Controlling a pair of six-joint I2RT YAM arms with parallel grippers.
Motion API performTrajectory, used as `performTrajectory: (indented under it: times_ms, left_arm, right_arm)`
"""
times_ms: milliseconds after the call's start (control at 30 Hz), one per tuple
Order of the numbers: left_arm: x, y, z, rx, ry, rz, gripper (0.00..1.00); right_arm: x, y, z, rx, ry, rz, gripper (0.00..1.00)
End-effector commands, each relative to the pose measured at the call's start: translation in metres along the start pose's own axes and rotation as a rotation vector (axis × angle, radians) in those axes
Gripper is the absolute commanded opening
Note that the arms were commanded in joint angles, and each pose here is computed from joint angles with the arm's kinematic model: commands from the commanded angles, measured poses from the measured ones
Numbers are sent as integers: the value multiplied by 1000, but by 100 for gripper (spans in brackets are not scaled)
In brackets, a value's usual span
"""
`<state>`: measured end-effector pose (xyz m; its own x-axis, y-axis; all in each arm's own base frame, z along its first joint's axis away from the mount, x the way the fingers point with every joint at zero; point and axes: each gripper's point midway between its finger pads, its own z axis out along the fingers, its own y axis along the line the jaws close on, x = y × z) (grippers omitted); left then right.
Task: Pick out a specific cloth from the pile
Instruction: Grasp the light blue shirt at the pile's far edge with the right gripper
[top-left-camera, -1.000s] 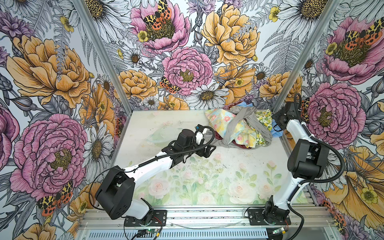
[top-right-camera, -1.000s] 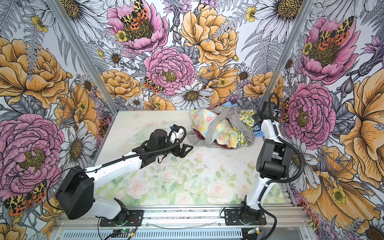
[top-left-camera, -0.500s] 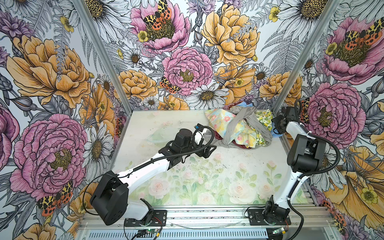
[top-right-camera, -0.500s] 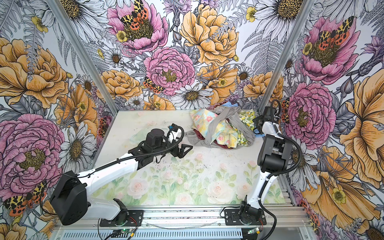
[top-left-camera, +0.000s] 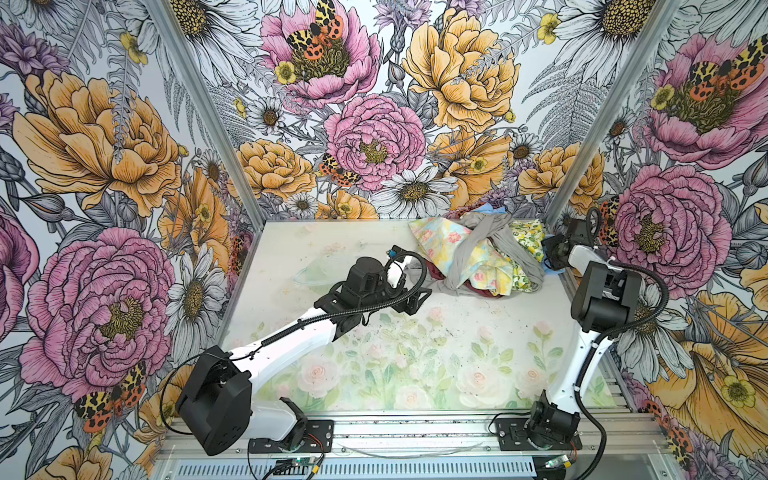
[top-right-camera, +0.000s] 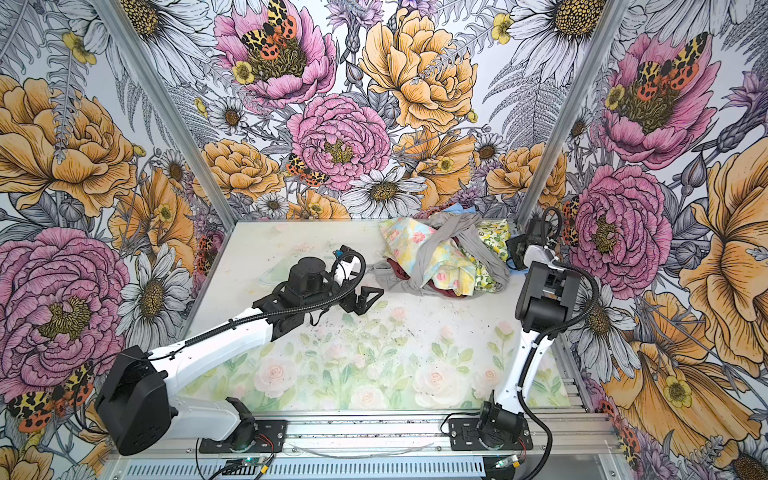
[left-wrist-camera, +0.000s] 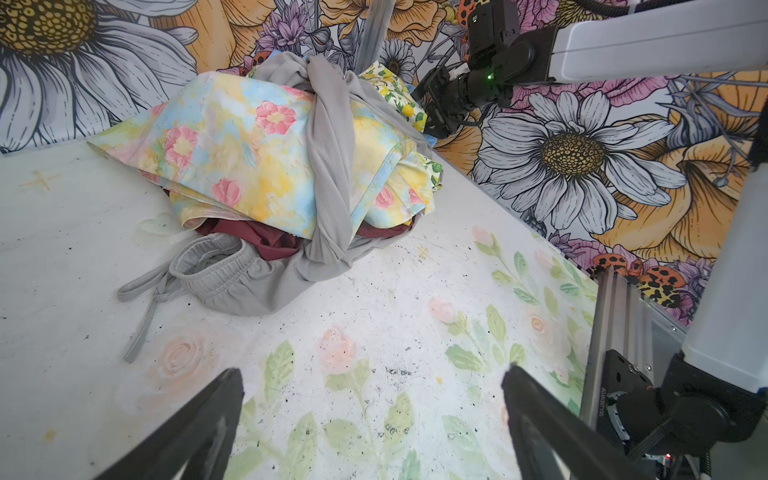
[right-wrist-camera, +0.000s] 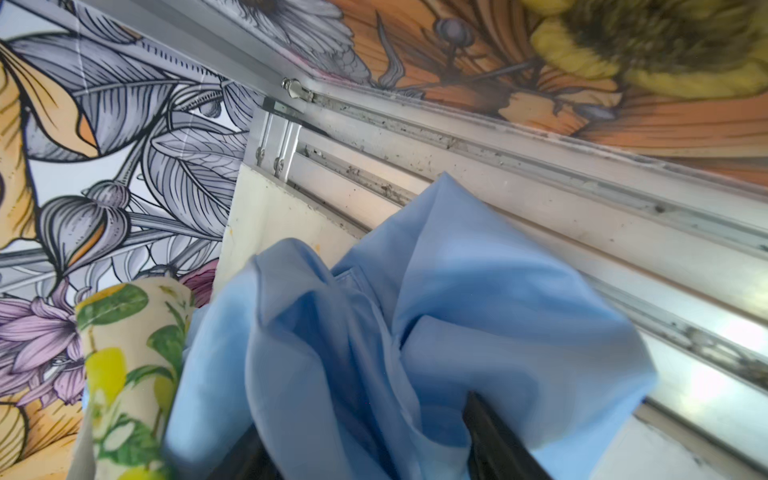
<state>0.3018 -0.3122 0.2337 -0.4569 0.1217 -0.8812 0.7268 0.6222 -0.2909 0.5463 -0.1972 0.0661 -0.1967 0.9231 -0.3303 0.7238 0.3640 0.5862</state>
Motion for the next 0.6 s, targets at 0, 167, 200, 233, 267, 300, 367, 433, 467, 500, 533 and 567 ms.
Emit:
performTrajectory:
  times_ms: [0,167,200,233,267,300,367,433,467,500,533,567]
  left_arm:
    - [-4,2,-4,-16,-25,21,98]
    - [-6,5,-5,-19,-32,11,98]
    - [-7,5,-5,-21,-34,11,98]
    - [-7,5,-6,-21,-33,10,98]
    - [-7,6,-6,-23,-35,11,98]
    - [-8,5,-6,-23,-36,7,98]
    - [-9,6,-7,-23,-41,7,98]
    - [-9,6,-8,-27,-42,7,98]
    - [-9,6,-8,-26,-41,6,98]
    - [-9,7,-8,-28,-43,7,98]
    - [-9,8,-8,-30,-43,5,98]
    - [-9,8,-8,-32,-43,4,98]
  right_arm:
    - [-12,24,-2,-71,-36,28,21]
    - [-28,42,-27,-121,-114,23,0]
    - [-32,46,-34,-132,-130,23,0]
    - [-34,49,-39,-138,-137,21,0]
    - [-37,54,-46,-151,-146,17,0]
    - [-39,60,-52,-166,-153,7,0]
    - [-43,71,-64,-192,-169,-12,0]
    - [-48,82,-79,-217,-194,-22,0]
    - [-51,89,-88,-231,-209,-36,0]
    - [-55,99,-98,-252,-226,-49,0]
    - [-58,106,-106,-270,-239,-57,0]
    - [-60,116,-116,-290,-253,-67,0]
